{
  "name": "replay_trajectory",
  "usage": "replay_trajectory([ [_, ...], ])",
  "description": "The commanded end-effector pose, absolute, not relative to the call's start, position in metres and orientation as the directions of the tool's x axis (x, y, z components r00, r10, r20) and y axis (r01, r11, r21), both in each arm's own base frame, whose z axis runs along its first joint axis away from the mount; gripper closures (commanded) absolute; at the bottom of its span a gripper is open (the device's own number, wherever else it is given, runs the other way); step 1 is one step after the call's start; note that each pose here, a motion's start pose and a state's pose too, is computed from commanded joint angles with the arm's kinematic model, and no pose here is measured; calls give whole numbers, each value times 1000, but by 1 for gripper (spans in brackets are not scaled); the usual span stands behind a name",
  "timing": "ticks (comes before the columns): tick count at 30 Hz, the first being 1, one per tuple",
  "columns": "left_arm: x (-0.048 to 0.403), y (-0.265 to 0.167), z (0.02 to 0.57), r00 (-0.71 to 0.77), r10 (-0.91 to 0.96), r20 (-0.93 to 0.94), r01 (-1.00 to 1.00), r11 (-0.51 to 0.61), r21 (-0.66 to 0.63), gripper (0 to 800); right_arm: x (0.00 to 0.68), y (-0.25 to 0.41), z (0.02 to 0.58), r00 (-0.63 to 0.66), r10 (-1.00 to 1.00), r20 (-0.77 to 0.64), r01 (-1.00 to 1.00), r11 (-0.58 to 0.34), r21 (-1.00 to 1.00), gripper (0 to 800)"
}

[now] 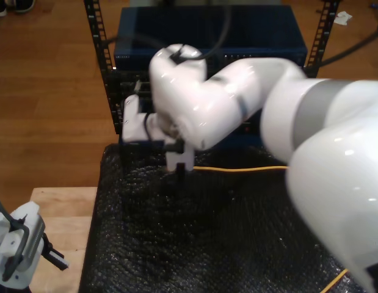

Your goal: Grab the cable and plug it in

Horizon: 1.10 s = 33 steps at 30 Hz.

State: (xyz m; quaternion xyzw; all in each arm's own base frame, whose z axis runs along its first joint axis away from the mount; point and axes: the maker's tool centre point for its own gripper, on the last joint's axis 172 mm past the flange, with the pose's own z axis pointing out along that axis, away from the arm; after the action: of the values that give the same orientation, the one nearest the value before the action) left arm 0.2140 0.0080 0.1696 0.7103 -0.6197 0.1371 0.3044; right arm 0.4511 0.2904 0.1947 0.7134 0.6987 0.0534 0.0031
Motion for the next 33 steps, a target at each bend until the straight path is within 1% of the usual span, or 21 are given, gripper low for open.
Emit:
replay_trajectory([
  [6, 220, -8, 178, 197, -761, 618, -966, -44, 254, 0, 440, 264, 221, 53, 987, 154, 999, -52, -8, 793],
  [10, 225, -24, 189, 177, -739, 650, -970, -20, 241, 0, 432, 240, 239, 63, 980, 189, 998, -63, -6, 793],
  [13, 235, -48, 202, 182, -695, 696, -971, -16, 237, 1, 425, 223, 246, 86, 976, 199, 996, -87, 1, 793],
  [17, 248, -74, 218, 181, -687, 704, -969, -3, 247, 1, 406, 207, 247, 82, 973, 214, 997, -83, -6, 793],
  [19, 250, -85, 222, 187, -690, 699, -965, 4, 263, 1, 396, 203, 249, 90, 965, 246, 996, -88, -18, 793],
  [24, 255, -124, 234, 172, -680, 713, -959, 49, 278, 1, 375, 177, 256, 130, 947, 293, 990, -108, -92, 793],
  [33, 273, -173, 251, 132, -663, 737, -967, 78, 243, 1, 353, 158, 283, 153, 910, 385, 986, -112, -127, 793],
])
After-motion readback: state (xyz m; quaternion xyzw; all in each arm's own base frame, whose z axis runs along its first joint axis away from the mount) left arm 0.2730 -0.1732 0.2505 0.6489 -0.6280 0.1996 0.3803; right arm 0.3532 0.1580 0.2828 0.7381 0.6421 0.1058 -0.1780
